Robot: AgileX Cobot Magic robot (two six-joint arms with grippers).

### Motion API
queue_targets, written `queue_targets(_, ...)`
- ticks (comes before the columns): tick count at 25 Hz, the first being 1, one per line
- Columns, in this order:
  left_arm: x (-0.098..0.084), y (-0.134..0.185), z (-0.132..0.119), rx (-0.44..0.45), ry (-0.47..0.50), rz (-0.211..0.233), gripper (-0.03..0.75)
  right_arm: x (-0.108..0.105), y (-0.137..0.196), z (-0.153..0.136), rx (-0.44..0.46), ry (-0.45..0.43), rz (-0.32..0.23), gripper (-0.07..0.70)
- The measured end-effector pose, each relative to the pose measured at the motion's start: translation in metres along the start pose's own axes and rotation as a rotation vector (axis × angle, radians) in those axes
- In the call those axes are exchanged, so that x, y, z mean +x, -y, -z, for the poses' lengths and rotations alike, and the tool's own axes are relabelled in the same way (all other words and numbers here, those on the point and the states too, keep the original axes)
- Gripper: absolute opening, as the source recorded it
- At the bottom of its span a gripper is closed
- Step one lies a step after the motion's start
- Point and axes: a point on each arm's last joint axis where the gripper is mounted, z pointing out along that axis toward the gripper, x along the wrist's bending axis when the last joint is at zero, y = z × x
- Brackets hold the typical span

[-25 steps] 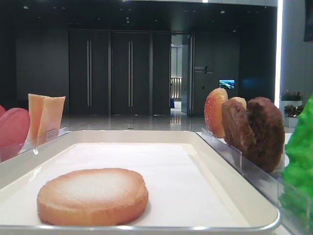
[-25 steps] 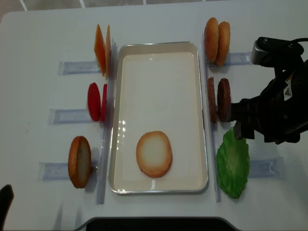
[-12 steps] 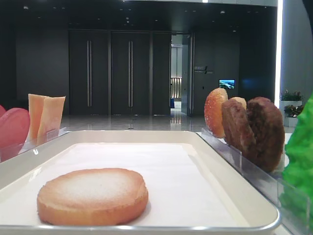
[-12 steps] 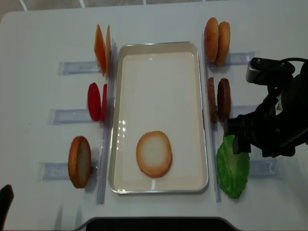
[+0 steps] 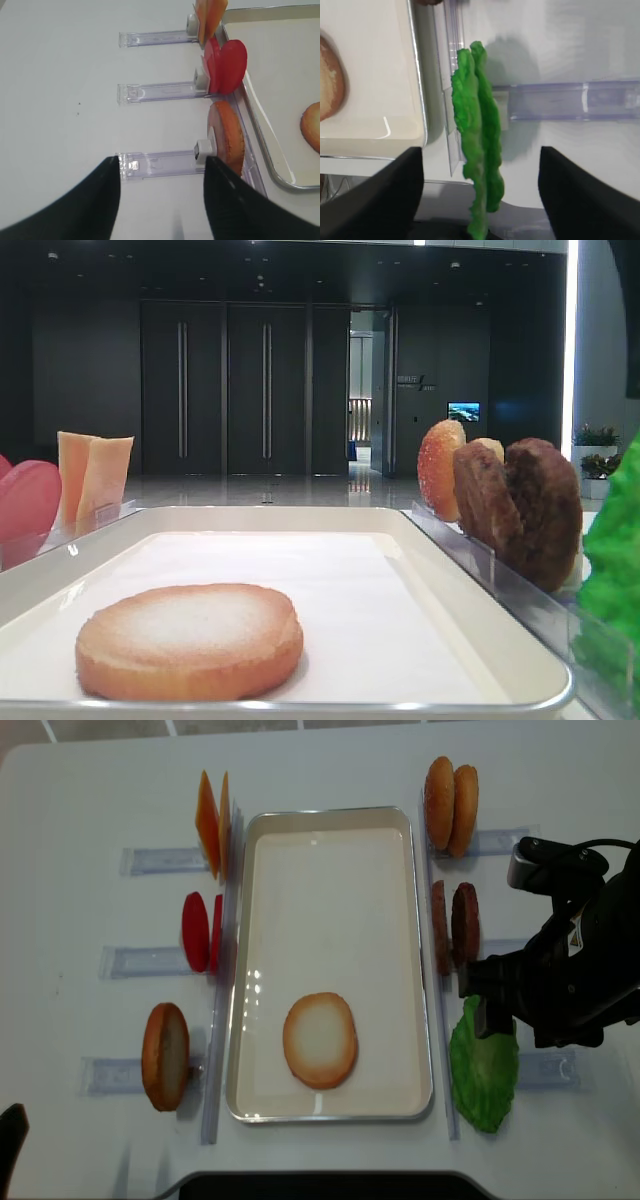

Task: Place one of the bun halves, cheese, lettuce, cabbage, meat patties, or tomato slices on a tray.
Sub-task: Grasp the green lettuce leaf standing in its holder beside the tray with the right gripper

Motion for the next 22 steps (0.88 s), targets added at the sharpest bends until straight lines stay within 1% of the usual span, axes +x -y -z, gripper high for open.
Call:
queue_targets(5, 0.0000, 0.0000, 0.0000, 0.000, 0.000, 0.000, 0.408, 0.0000, 0.0021, 0.0000, 0.024, 0.000, -0.010, 0.457)
queue_targets(9, 0.0000, 0.0000, 0.0000, 0.000, 0.000, 0.000, 0.408, 0.0005, 0.0027, 0.0000, 0.031, -0.005, -0.017, 0.396)
queue_targets(12, 0.0000, 0.0000, 0.0000, 0.000, 0.000, 0.000, 0.408, 0.0006, 0.0026, 0.0000, 0.029, -0.006, -0.019, 0.301)
queue_targets(18, 0.0000, 0.0000, 0.0000, 0.000, 0.000, 0.000, 0.408, 0.0010, 0.0019, 0.0000, 0.022, -0.010, -0.033, 0.032)
queue_targets(19, 0.0000, 0.0000, 0.0000, 0.000, 0.000, 0.000, 0.408, 0.0010, 0.0019, 0.0000, 0.022, -0.010, -0.034, 0.015)
queue_targets(22, 0.0000, 0.0000, 0.0000, 0.000, 0.000, 0.000, 0.408, 0.0010, 0.0019, 0.0000, 0.022, -0.010, -0.034, 0.015)
